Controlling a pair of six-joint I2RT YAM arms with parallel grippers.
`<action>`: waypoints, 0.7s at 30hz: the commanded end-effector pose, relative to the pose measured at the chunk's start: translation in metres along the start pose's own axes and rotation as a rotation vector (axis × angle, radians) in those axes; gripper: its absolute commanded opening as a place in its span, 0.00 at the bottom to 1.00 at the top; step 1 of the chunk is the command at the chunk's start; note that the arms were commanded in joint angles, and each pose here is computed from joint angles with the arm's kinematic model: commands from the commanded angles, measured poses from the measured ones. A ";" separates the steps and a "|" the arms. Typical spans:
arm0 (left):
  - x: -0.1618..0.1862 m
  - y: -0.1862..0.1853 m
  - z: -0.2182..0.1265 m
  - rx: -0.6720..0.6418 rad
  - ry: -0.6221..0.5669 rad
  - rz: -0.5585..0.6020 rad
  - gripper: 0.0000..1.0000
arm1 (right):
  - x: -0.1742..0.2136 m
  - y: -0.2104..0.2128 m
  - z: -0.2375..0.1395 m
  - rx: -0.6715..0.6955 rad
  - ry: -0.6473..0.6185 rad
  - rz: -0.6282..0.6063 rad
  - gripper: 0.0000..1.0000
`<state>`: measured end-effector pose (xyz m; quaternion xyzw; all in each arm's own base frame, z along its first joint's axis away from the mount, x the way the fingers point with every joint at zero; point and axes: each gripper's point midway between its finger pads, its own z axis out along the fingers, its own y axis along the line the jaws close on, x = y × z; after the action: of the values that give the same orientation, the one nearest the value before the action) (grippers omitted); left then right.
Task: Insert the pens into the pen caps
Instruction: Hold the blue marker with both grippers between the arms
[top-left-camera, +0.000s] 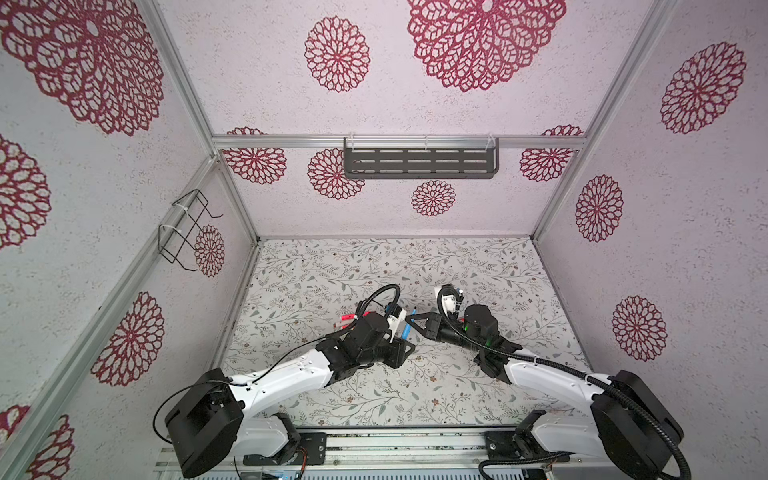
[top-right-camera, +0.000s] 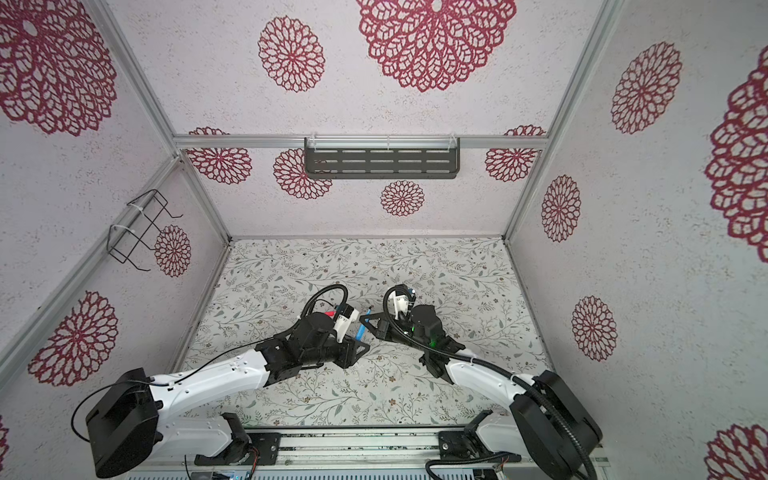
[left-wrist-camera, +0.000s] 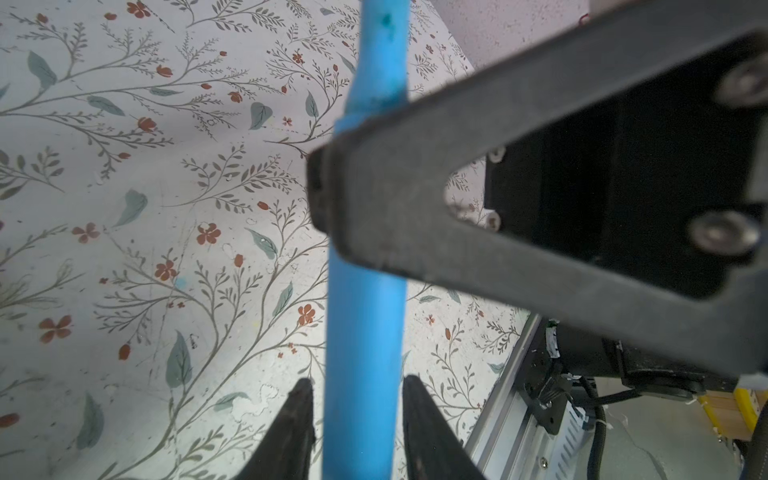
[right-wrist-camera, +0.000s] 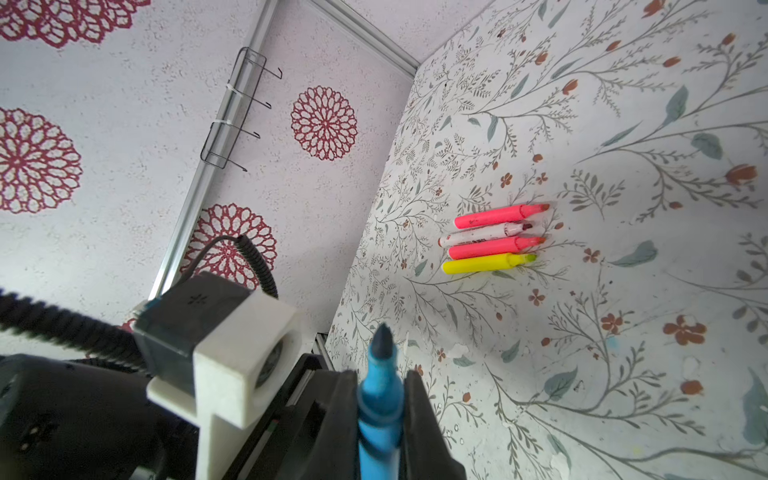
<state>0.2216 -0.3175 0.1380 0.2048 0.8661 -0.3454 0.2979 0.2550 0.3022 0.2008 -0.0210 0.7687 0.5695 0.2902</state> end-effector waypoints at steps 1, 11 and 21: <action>-0.015 -0.012 -0.003 0.019 -0.047 0.017 0.28 | -0.004 0.015 0.001 -0.069 -0.020 0.001 0.00; -0.020 -0.010 -0.007 0.001 -0.072 0.015 0.22 | 0.003 0.015 0.003 -0.075 -0.006 0.004 0.00; -0.024 -0.008 -0.014 -0.014 -0.104 0.017 0.20 | 0.008 0.017 0.005 -0.075 0.004 -0.003 0.00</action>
<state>0.2290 -0.3121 0.1489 0.1921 0.8629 -0.3355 0.3255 0.2462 0.3125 0.2016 -0.0253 0.7619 0.5843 0.2784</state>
